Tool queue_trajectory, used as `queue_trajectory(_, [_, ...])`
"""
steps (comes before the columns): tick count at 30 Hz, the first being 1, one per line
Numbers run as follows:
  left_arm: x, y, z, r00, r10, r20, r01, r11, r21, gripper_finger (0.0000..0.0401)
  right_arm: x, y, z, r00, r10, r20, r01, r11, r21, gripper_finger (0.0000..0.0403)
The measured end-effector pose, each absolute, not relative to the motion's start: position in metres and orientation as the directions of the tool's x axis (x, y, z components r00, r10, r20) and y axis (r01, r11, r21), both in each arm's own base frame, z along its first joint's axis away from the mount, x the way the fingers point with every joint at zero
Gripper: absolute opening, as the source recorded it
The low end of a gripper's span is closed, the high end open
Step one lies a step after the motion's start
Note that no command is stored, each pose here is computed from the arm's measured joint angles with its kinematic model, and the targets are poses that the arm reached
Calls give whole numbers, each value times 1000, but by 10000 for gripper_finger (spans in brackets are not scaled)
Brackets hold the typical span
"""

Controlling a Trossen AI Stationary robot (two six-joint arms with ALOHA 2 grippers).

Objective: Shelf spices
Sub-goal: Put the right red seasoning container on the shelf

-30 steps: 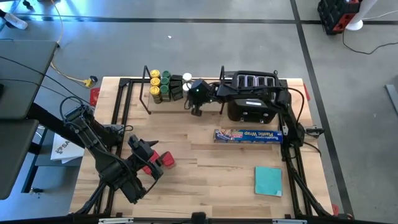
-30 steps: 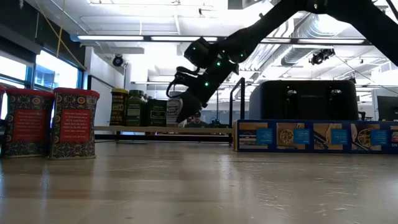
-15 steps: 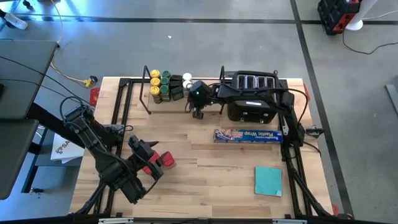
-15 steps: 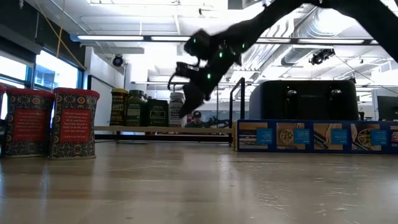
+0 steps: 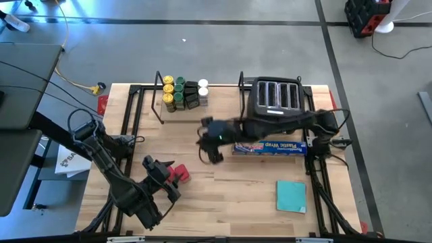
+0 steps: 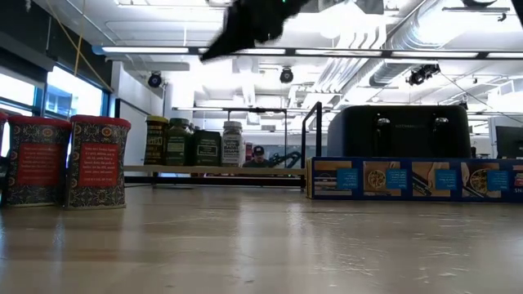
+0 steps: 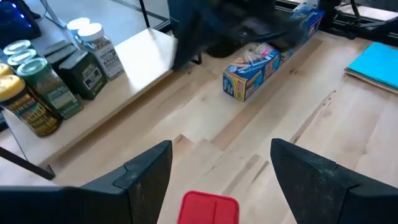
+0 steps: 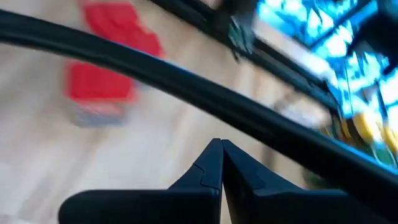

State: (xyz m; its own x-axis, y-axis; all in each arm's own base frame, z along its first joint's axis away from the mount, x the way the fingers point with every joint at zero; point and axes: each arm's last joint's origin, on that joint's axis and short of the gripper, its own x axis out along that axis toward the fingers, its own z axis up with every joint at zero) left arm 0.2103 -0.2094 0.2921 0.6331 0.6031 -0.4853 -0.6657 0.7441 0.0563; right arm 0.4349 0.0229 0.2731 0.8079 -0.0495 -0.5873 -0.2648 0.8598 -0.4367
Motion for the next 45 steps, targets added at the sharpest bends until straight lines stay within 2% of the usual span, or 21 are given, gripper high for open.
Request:
queue_trajectory(5, [211,-213,287,632,608,-481,-673,738,49,268,429,72,277,820,53,-569,-354,828,-434,0])
queue_trajectory(8, [211,-213,287,632,610,-478,-676,736,47,268,424,90,254,841,109,-530,-369,832,-414,0])
queue_trajectory(12, [210,-211,288,631,622,-464,-674,735,68,268,417,97,223,876,148,-460,-339,867,-366,0])
queue_trajectory(17, [211,-203,291,613,654,-443,-691,716,102,268,420,98,206,877,265,-402,-367,908,-202,1])
queue_trajectory(21, [213,-195,295,591,667,-453,-719,691,80,268,433,101,211,874,289,-392,-383,904,-188,34])
queue_trajectory(25, [212,-186,302,572,665,-480,-736,675,57,268,454,110,202,855,278,-439,-377,913,-157,89])
queue_trajectory(28, [211,-184,305,575,660,-483,-740,672,38,268,476,111,200,848,254,-465,-338,935,-107,111])
queue_trajectory(32, [209,-179,312,588,660,-467,-760,648,-41,268,505,101,195,816,214,-537,-307,948,-88,116])
queue_trajectory(37, [205,-175,318,597,657,-460,-756,653,-47,268,529,85,184,737,170,-654,-278,958,-64,116])
queue_trajectory(45, [205,-176,319,609,653,-450,-750,659,-60,268,522,60,193,609,123,-784,-270,961,-59,116])
